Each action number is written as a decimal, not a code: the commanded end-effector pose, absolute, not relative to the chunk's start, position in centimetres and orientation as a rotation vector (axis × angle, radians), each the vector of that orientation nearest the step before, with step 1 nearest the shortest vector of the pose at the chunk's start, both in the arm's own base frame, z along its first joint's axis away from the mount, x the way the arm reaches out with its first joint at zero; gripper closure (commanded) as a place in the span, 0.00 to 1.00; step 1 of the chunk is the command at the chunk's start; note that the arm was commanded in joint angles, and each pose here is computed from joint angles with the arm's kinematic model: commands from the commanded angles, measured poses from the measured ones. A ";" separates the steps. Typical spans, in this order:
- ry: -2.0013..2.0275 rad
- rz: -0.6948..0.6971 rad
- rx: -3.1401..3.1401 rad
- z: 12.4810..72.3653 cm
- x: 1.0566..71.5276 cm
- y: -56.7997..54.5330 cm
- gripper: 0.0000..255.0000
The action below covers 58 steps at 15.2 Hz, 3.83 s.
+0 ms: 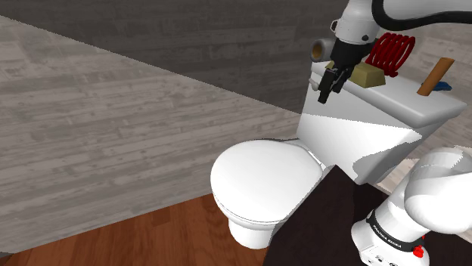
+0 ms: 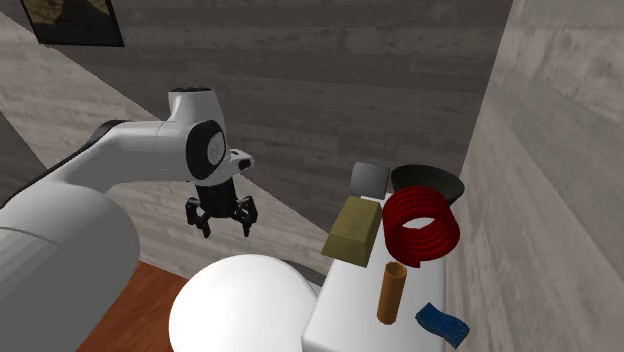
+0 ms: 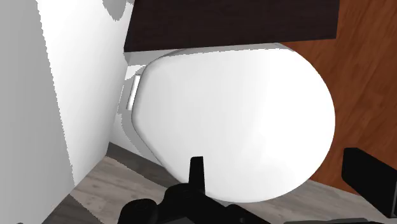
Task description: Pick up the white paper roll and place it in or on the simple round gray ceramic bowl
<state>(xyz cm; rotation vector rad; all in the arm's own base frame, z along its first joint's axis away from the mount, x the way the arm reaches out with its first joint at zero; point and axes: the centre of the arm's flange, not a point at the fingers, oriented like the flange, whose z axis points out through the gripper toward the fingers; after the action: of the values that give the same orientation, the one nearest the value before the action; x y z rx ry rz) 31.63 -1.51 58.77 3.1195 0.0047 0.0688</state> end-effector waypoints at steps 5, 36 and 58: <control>0.191 -0.127 2.985 58.0 34.6 -4.6 0.00; 1.009 -1.000 1.794 49.4 55.7 -20.4 0.00; 1.009 -1.000 1.794 50.7 55.5 -21.1 1.00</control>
<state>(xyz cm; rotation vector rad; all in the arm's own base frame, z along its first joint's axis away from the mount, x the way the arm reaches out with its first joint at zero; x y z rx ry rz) 55.50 -21.18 50.18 1.7939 1.0095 -1.0003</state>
